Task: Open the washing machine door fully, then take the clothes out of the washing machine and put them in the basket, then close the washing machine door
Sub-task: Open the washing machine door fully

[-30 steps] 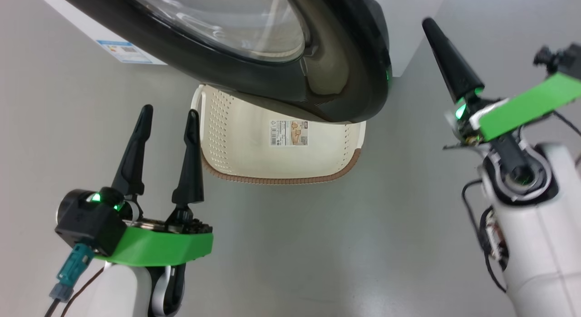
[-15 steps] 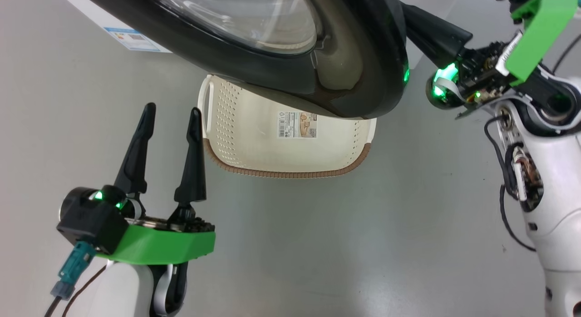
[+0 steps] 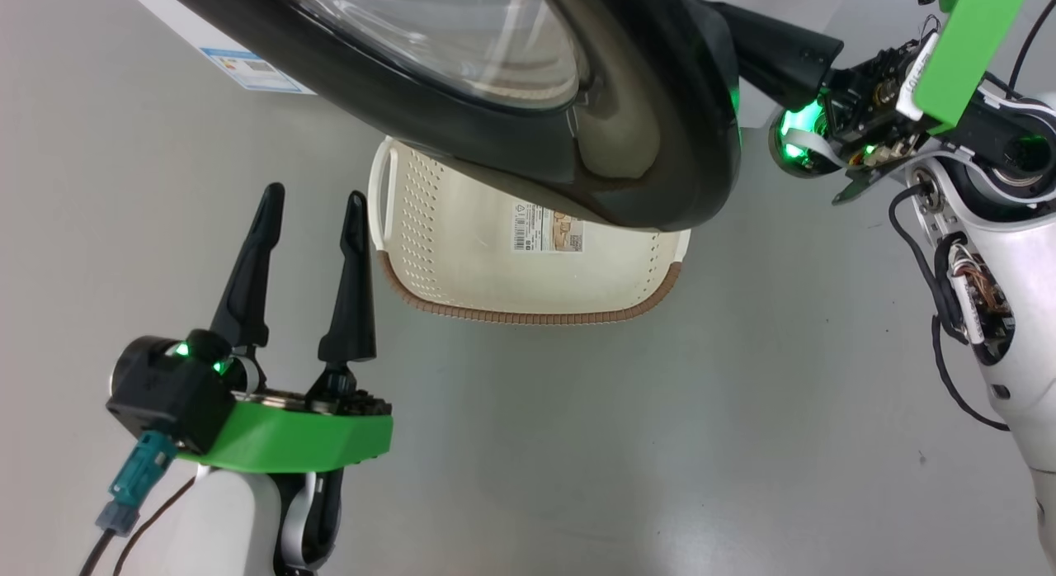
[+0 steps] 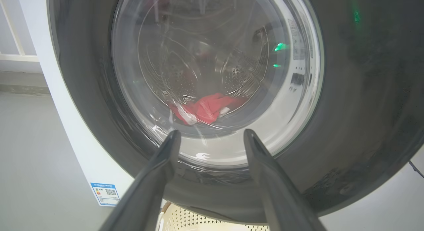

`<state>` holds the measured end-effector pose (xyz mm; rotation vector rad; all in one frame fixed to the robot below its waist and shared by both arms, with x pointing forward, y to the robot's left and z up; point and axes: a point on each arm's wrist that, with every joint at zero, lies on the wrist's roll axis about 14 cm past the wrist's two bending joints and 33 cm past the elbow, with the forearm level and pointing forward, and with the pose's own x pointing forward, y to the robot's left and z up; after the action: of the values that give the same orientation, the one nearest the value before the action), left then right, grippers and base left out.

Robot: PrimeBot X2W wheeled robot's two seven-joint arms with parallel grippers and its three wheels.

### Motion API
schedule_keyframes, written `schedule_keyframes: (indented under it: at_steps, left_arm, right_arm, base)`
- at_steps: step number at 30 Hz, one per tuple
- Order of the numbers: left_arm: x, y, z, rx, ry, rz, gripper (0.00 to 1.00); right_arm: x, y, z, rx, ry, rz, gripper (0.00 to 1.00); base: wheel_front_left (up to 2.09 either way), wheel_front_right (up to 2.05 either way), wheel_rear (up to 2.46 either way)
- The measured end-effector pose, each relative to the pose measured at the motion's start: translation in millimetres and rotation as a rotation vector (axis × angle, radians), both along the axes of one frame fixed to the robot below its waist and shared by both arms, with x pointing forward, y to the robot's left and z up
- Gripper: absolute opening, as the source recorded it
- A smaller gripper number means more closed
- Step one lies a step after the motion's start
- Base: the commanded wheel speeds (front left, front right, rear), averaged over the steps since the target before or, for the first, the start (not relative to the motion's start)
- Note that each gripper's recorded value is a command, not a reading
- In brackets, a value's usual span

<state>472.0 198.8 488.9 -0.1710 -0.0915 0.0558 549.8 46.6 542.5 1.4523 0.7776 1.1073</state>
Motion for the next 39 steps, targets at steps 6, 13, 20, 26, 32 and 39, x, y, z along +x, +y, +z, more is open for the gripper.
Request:
schedule_keyframes:
  at_steps: [6, 13, 20, 26, 32, 39]
  left_arm:
    - [-4.6, 5.7, 6.4, -0.016, -0.009, 0.024, 1.0]
    - [-15.5, 16.2, 21.4, -0.019, -0.037, 0.06, 1.0]
    - [-38.0, 32.6, 30.8, -0.03, -0.044, 0.121, 1.0]
    - [-63.5, 47.4, 39.1, -0.027, -0.05, 0.176, 1.0]
    - [-89.4, 63.3, 50.8, -0.02, -0.071, 0.232, 1.0]
    - [-120.2, 80.8, 58.7, -0.017, -0.085, 0.3, 1.0]
  right_arm:
    - [-17.8, 3.9, 7.5, 0.027, 0.001, 0.033, 0.0]
    - [-45.6, 12.6, 12.5, 0.036, 0.006, 0.082, 0.0]
    - [-70.9, 22.9, 16.5, 0.024, 0.009, 0.119, 0.0]
    - [-100.4, 38.5, 16.2, 0.022, 0.043, 0.181, 0.0]
    - [-127.1, 58.5, 23.9, 0.019, 0.05, 0.254, 0.0]
    - [-154.9, 82.3, 33.9, 0.014, 0.044, 0.336, 0.0]
  base:
    - [0.0, 0.0, 0.0]
    - [0.0, 0.0, 0.0]
    - [0.0, 0.0, 0.0]
    - [0.0, 0.0, 0.0]
    - [0.0, 0.0, 0.0]
    - [0.0, 0.0, 0.0]
